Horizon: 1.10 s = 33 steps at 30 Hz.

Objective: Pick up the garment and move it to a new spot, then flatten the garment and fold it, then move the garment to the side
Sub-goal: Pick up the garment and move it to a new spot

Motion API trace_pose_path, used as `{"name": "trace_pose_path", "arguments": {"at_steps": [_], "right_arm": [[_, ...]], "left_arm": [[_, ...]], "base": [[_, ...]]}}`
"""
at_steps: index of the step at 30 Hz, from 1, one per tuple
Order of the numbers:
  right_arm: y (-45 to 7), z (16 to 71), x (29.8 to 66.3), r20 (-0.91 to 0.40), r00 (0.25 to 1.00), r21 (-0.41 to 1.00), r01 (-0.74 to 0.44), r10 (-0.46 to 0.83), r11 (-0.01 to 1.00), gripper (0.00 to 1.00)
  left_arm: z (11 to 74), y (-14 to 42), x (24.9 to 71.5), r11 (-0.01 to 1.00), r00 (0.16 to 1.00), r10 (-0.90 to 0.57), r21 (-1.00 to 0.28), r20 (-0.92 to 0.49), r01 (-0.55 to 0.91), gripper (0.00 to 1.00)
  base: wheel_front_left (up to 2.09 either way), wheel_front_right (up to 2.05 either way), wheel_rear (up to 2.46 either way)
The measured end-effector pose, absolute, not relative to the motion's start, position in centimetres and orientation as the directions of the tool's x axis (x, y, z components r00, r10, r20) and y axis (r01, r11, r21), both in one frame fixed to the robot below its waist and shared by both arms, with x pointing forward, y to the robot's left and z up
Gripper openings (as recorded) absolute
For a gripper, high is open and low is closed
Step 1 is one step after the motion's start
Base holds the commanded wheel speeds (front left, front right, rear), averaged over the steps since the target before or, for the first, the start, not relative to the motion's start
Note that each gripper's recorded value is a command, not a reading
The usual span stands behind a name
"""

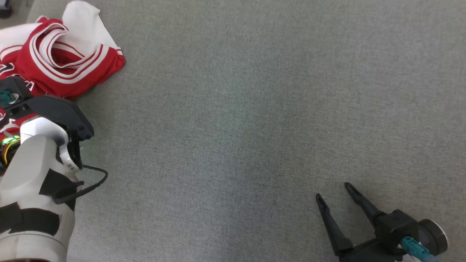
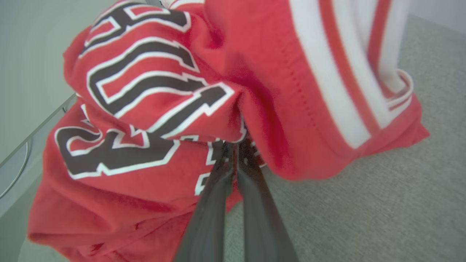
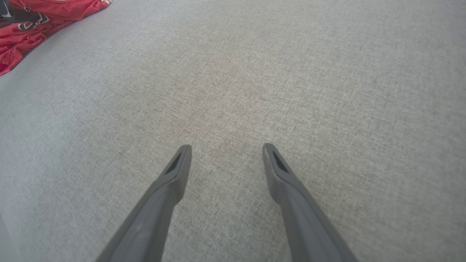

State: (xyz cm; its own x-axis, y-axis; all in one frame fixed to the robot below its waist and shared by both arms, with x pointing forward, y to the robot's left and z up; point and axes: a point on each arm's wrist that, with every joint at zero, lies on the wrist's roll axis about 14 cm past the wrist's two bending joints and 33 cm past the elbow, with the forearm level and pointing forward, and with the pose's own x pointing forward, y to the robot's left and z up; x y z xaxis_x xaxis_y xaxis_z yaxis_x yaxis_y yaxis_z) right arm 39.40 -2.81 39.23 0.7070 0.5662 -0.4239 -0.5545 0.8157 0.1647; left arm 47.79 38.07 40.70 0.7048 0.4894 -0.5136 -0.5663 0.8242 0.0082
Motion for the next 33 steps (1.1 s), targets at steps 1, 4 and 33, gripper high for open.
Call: {"name": "trace_pose_path", "arguments": {"at_steps": [1,4,33], "right_arm": [[-2.8,39.4,39.4,-0.421,0.709,0.165,-0.554,0.566,0.816,1.0],[-2.4,39.9,39.2,-0.404,0.713,0.171,-0.556,0.573,0.813,1.0],[-4.9,50.6,32.6,-0.075,0.887,0.124,-0.445,0.455,0.887,1.0]], "left_arm": [[40.9,37.9,47.8,0.828,0.711,0.485,0.007,-0.509,-0.56,0.0],[41.7,37.7,47.8,0.835,0.729,0.477,-0.004,-0.49,-0.55,0.0],[73.3,16.7,48.7,0.968,0.954,-0.099,-0.194,0.284,0.158,0.0]], "base": [[0.0,0.0,0.0],[0.0,0.0,0.0],[0.0,0.0,0.0]]}}
